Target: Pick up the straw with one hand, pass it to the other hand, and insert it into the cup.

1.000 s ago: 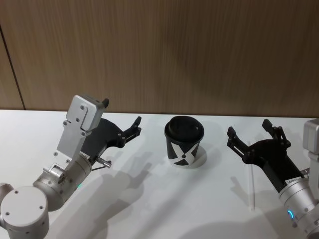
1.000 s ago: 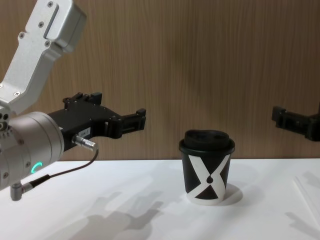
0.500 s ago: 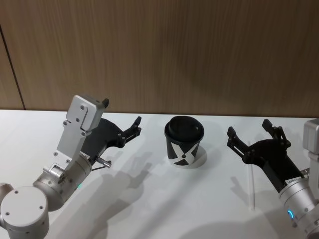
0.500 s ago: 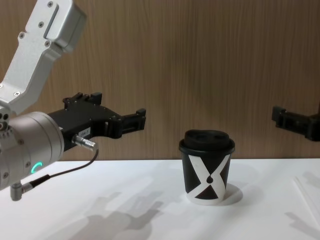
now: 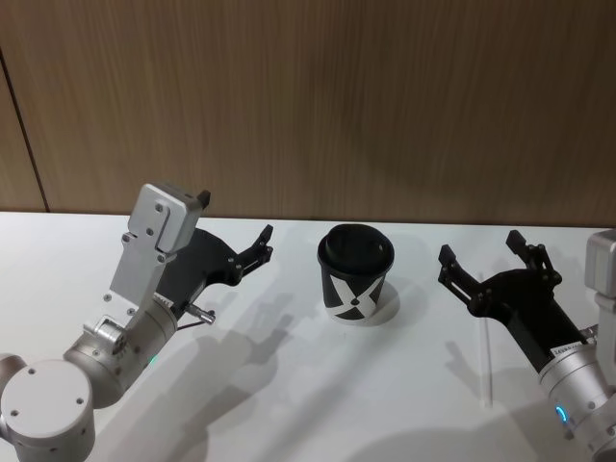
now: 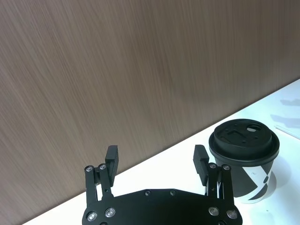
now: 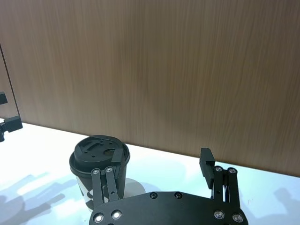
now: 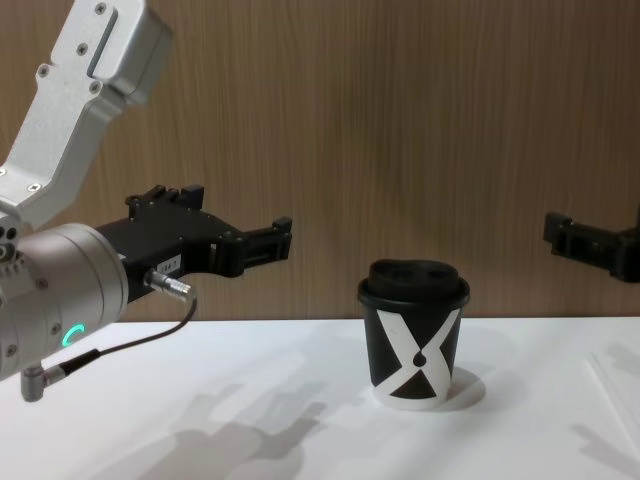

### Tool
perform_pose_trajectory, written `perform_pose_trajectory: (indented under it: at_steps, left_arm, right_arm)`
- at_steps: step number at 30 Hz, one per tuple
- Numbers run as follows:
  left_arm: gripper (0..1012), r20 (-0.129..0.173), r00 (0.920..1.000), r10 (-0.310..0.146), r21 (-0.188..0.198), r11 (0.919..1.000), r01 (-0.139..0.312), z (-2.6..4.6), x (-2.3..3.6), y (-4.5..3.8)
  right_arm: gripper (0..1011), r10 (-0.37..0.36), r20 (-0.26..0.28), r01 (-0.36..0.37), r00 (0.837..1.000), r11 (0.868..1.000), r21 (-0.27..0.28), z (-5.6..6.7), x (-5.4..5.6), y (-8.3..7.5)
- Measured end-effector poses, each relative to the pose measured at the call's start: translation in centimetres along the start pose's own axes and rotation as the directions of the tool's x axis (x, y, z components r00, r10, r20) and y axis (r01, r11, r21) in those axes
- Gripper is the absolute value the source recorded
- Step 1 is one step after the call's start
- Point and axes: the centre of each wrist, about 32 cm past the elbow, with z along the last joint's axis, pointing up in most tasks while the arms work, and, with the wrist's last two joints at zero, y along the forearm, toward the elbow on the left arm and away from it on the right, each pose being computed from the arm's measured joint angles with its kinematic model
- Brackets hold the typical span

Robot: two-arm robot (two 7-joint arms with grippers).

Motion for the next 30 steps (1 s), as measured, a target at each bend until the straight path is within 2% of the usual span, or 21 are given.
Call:
perform_pose_trajectory:
  at_steps: [30]
  left_arm:
    - [1003, 0.000, 1.0000, 0.000, 0.000, 1.0000, 0.000, 0.00, 0.00, 0.00]
  right_arm:
    - [1001, 0.000, 0.000, 0.000, 1.000, 1.000, 0.000, -0.01, 0.00, -0.01]
